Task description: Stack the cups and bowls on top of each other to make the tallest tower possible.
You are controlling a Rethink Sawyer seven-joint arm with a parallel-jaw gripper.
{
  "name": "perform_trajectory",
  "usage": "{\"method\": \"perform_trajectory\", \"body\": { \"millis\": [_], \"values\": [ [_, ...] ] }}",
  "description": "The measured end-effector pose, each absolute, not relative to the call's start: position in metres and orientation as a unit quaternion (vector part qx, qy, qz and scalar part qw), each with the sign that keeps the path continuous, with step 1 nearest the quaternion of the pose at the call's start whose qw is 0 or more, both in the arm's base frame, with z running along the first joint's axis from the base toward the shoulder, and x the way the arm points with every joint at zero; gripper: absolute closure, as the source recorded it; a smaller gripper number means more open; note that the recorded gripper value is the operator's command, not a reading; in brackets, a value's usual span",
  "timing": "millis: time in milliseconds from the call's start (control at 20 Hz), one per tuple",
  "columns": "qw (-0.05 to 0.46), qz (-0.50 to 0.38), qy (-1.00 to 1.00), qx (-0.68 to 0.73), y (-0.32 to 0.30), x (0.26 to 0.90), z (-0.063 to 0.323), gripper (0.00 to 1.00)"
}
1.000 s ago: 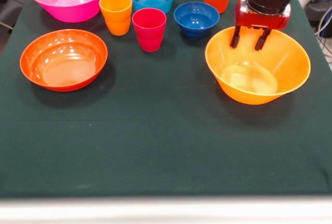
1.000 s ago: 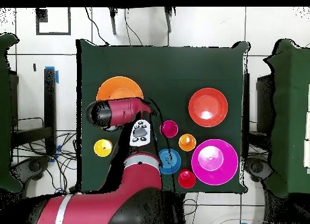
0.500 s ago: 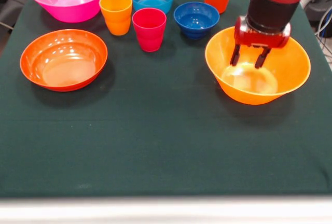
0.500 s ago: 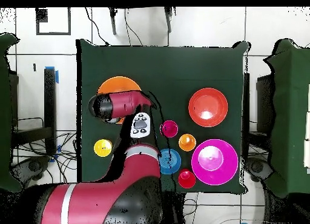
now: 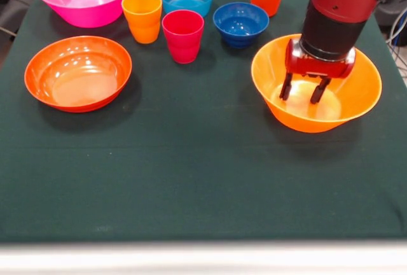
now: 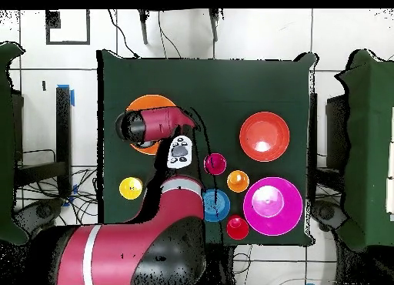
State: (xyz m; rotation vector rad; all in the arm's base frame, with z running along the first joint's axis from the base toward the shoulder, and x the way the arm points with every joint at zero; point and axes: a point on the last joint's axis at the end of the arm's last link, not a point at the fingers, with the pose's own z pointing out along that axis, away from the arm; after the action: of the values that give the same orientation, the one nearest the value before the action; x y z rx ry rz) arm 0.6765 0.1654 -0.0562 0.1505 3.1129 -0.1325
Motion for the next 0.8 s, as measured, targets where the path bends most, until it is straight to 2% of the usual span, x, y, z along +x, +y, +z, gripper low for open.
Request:
{"method": "perform_trajectory", "body": {
  "millis": [800],
  "values": [
    [0.020, -0.063, 0.997, 0.035, 0.135, 0.682, -0.056, 0.00]
  ]
}}
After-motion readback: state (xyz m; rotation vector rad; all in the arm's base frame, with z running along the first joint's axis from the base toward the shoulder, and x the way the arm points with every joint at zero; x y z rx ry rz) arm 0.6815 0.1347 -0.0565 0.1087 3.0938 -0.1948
